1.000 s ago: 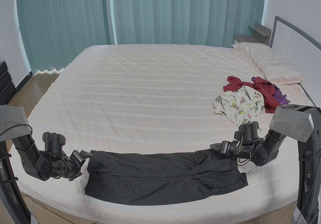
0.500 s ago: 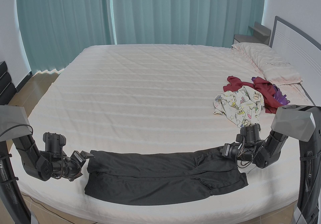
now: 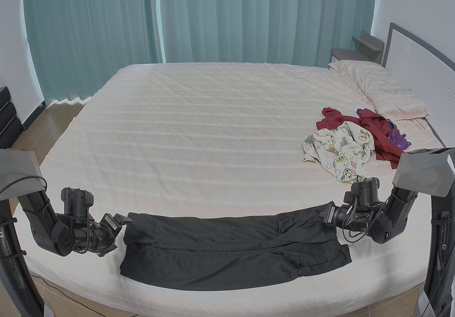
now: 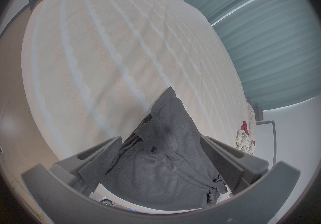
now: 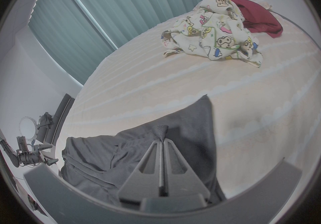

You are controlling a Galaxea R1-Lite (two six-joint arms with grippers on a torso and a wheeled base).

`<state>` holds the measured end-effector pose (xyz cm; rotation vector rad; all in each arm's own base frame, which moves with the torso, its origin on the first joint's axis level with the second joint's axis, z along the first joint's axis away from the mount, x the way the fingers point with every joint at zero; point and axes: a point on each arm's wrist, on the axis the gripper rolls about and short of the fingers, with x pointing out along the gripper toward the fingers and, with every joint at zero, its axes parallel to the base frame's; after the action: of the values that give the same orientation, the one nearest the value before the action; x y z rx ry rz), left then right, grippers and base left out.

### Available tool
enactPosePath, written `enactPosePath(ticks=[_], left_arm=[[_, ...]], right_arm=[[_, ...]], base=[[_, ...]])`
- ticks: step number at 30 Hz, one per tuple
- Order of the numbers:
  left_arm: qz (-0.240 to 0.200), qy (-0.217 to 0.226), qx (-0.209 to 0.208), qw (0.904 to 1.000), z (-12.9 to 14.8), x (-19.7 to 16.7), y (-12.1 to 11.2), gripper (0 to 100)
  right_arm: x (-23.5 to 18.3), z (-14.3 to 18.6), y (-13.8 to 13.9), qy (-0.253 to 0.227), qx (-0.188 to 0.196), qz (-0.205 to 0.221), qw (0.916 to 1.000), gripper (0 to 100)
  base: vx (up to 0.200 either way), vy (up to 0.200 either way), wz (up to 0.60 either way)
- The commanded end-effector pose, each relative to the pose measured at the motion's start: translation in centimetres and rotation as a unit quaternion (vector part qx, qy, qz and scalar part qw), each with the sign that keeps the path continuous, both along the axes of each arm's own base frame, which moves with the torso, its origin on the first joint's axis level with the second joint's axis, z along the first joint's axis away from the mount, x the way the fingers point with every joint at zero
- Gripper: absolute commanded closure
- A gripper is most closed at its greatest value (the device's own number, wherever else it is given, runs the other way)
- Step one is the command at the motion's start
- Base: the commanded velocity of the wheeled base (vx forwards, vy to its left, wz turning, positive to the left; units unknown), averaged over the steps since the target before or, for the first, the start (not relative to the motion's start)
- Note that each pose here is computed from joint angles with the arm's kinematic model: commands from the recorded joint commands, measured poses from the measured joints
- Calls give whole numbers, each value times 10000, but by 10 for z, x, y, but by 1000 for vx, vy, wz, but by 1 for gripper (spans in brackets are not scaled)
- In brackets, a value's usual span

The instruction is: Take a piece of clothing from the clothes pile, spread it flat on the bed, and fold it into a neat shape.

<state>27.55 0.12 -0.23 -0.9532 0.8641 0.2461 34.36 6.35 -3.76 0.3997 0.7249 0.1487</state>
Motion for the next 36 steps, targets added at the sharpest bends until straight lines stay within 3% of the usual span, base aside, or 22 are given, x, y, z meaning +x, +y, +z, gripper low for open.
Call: enactPosePath(ticks=[1, 12, 13, 21, 26, 30, 36], left_arm=[[2, 8, -1, 10000, 0, 0, 0, 0], [2, 8, -1, 10000, 0, 0, 0, 0], [2, 8, -1, 10000, 0, 0, 0, 0], [7, 9, -6, 10000, 0, 0, 0, 0], [-1, 8, 5, 10000, 0, 0, 0, 0], [4, 8, 10, 10000, 0, 0, 0, 0], [1, 39, 16, 10000, -2, 0, -1, 0]], right_arm=[[-2, -4, -9, 78, -51, -104, 9999, 100], [2, -12, -11, 53, -130, -169, 9998, 100], [3, -10, -10, 15, -124, -161, 9998, 0], [12, 17, 0, -636, -47, -66, 9979, 0], [15, 26, 49, -884, 22, 537, 9946, 0], [14, 14, 81, -544, -233, 971, 9935, 0], [24, -7, 88, -509, -905, 1151, 9879, 0]], base=[[0, 0, 0], [0, 0, 0], [0, 0, 0], [0, 0, 0], [0, 0, 0], [0, 0, 0], [0, 0, 0]])
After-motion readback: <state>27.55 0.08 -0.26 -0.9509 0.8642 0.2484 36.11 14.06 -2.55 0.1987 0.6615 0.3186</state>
